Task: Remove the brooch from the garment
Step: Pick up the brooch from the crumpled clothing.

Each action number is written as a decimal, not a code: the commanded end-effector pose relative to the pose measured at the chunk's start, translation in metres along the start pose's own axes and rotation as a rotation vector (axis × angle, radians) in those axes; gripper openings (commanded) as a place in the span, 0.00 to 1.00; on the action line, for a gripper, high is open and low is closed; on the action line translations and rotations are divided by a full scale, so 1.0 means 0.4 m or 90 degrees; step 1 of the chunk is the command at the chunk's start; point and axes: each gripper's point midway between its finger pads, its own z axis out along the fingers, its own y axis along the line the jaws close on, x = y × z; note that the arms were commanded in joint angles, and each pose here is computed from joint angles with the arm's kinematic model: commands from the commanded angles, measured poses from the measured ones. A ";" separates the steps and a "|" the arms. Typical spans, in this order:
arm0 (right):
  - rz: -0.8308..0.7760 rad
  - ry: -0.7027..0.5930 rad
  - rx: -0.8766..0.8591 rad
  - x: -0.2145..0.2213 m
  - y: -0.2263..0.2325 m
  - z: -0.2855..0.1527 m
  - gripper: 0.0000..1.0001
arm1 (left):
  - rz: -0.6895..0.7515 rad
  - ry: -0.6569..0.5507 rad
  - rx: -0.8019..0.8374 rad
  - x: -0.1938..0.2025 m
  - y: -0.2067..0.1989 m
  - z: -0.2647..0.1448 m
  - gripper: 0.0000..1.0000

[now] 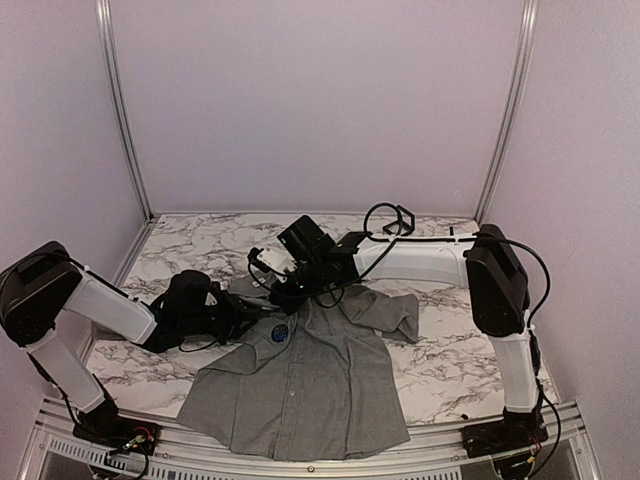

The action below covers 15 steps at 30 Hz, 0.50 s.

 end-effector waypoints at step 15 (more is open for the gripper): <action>0.003 -0.001 0.011 0.005 -0.002 0.004 0.00 | 0.007 0.002 0.012 -0.002 -0.028 0.016 0.32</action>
